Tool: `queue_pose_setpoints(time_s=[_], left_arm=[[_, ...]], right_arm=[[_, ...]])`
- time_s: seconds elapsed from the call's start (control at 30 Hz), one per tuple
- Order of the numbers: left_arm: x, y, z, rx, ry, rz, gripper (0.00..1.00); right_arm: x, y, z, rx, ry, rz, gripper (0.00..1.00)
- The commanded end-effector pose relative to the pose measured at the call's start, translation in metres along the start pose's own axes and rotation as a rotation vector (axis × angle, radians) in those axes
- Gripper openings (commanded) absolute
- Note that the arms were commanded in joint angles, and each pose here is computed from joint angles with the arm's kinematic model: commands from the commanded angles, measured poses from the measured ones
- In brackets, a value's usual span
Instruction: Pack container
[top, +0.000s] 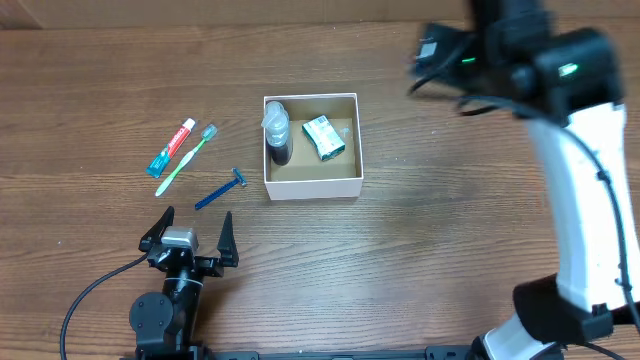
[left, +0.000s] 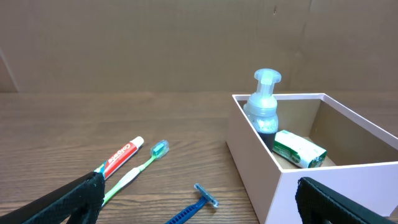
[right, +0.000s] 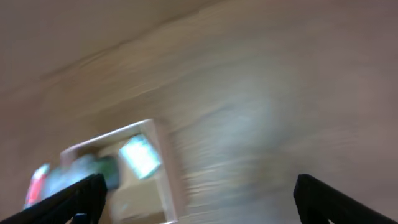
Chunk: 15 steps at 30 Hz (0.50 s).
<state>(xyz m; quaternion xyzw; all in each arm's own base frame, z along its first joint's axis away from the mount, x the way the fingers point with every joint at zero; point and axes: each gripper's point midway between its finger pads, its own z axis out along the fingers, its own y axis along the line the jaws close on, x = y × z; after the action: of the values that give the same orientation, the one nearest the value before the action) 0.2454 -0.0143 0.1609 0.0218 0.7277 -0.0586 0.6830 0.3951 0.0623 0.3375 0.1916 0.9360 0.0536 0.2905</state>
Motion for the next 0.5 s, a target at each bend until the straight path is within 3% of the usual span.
queue_pose_setpoints(time_s=[0.0, 0.2, 0.47], left_arm=[[0.0, 0.0, 0.0, 0.001, -0.006, 0.023, 1.0], [0.0, 0.0, 0.0, 0.001, -0.006, 0.023, 1.0], [0.0, 0.013, -0.001, -0.075, -0.006, 0.023, 1.0]], right_arm=[[-0.015, -0.068, 0.018, 0.157, 0.028, 0.196, 1.0], [-0.026, -0.138, 0.013, 0.264, 0.034, 0.343, 1.0], [-0.03, -0.155, 0.011, 0.286, 0.025, 0.384, 1.0]])
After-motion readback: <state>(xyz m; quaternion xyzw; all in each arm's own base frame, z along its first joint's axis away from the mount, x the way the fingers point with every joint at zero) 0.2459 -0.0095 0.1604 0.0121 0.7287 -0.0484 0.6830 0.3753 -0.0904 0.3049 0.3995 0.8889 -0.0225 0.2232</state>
